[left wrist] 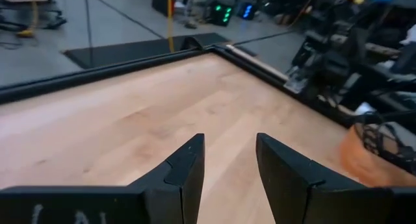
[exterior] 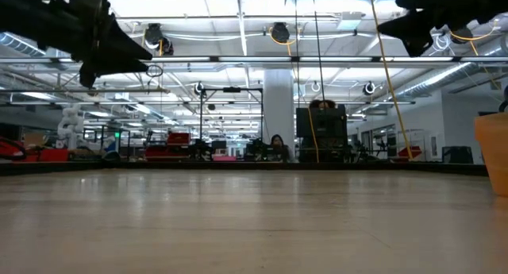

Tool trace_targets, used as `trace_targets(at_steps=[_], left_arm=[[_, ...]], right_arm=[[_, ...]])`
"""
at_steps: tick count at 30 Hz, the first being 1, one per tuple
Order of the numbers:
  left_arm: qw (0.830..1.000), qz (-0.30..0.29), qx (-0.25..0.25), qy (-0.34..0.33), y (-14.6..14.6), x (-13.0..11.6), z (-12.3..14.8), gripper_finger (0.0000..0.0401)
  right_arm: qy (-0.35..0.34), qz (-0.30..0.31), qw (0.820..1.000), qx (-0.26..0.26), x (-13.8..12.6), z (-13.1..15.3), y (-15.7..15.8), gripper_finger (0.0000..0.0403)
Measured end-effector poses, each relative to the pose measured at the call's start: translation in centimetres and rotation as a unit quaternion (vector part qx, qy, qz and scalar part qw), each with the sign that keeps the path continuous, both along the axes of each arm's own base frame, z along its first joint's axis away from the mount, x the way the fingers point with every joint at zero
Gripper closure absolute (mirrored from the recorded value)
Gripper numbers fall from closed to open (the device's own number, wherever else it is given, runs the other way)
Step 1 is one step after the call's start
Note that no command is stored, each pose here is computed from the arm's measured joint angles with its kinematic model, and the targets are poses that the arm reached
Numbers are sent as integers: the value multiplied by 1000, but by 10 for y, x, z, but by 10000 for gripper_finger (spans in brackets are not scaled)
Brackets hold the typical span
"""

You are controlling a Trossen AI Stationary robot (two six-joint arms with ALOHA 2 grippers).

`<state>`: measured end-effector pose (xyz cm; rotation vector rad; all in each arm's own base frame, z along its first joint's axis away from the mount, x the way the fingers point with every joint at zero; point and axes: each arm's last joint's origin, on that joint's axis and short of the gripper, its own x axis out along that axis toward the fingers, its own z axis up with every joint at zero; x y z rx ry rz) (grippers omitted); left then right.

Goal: Pick and place USB-C Cables
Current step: Return to home position

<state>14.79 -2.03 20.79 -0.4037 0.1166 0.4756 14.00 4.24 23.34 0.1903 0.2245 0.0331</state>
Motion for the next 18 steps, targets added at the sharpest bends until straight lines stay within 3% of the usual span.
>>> trace_targets(at_steps=[10, 18], left_arm=[[998, -8, -14, -53, 1, -7, -32, 260], [999, -8, -14, -44, 3, -11, -46, 261]], right_arm=[[-99, -15, 995, 28, -11, -36, -9, 179], [-128, -15, 991, 37, -20, -53, -12, 179]])
